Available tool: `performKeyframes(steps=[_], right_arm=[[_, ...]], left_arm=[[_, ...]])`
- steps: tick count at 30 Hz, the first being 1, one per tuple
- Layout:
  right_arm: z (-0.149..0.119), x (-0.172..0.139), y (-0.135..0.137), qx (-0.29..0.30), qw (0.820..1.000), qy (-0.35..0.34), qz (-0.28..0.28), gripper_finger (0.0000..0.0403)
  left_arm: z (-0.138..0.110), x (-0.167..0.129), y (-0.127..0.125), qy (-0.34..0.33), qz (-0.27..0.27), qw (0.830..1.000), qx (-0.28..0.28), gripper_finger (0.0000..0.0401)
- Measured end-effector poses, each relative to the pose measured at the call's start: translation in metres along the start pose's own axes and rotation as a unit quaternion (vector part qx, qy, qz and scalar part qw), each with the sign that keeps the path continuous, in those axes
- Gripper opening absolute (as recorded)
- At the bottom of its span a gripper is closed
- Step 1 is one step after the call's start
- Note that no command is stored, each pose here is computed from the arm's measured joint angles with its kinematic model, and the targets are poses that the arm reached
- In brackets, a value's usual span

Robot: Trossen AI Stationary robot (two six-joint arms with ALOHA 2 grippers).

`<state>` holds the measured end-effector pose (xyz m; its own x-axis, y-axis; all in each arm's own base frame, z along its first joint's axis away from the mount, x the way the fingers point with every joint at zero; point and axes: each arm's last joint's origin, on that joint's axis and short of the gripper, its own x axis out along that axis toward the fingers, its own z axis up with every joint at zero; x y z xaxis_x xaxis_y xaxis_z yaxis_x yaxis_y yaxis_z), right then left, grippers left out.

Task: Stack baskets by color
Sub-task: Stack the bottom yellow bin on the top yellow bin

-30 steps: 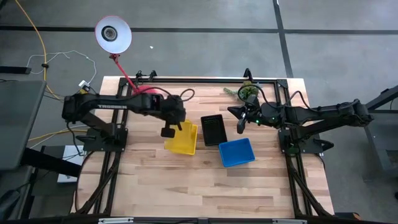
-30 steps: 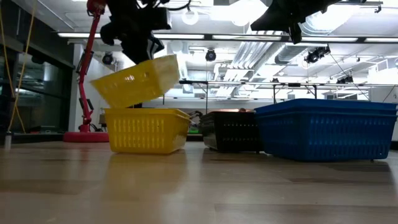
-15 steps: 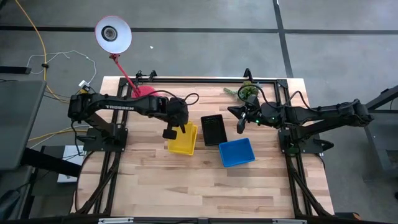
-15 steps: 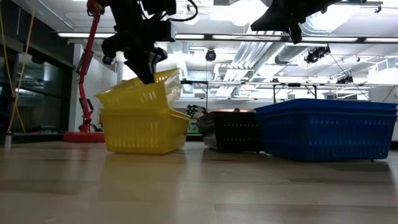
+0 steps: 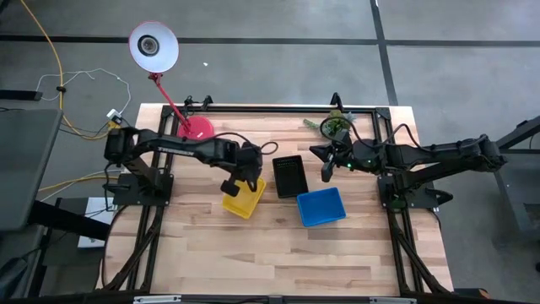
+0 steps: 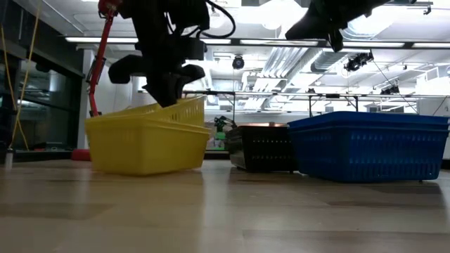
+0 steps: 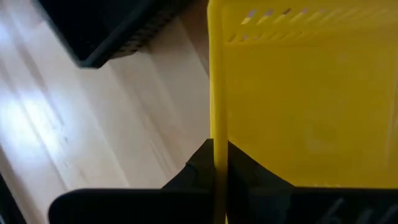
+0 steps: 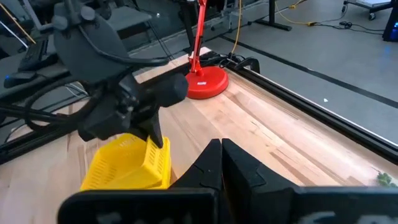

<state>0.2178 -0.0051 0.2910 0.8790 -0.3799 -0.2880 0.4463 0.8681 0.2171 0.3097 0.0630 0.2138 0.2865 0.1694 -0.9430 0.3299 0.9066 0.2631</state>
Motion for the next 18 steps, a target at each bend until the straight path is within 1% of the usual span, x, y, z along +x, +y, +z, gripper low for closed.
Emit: performKeyframes(steps=[2,8,12,15,18], right_arm=[[-0.0003,0.0,-0.0001,0.0,1.0,0.001,0.0,0.0],[-0.0006,0.0001,-0.0002,0.0,1.0,0.003,-0.001,0.0],[-0.0006,0.0,-0.0002,-0.002,1.0,0.003,-0.001,0.0],[-0.0006,0.0001,-0.0001,-0.003,1.0,0.003,0.0,0.0],[-0.0007,0.0001,-0.0002,-0.003,1.0,0.003,0.0,0.0]], left_arm=[[0.002,0.0036,-0.0015,0.002,-0.002,1.0,0.009,0.0],[0.0031,0.0075,-0.0023,0.004,-0.006,1.0,0.01,0.0],[0.0042,0.0071,-0.0011,-0.001,0.004,1.0,0.008,0.0001],[0.0054,0.0071,-0.0002,-0.006,0.01,1.0,0.004,0.0016],[0.0063,0.0071,0.0005,-0.01,0.014,1.0,0.002,0.0047]])
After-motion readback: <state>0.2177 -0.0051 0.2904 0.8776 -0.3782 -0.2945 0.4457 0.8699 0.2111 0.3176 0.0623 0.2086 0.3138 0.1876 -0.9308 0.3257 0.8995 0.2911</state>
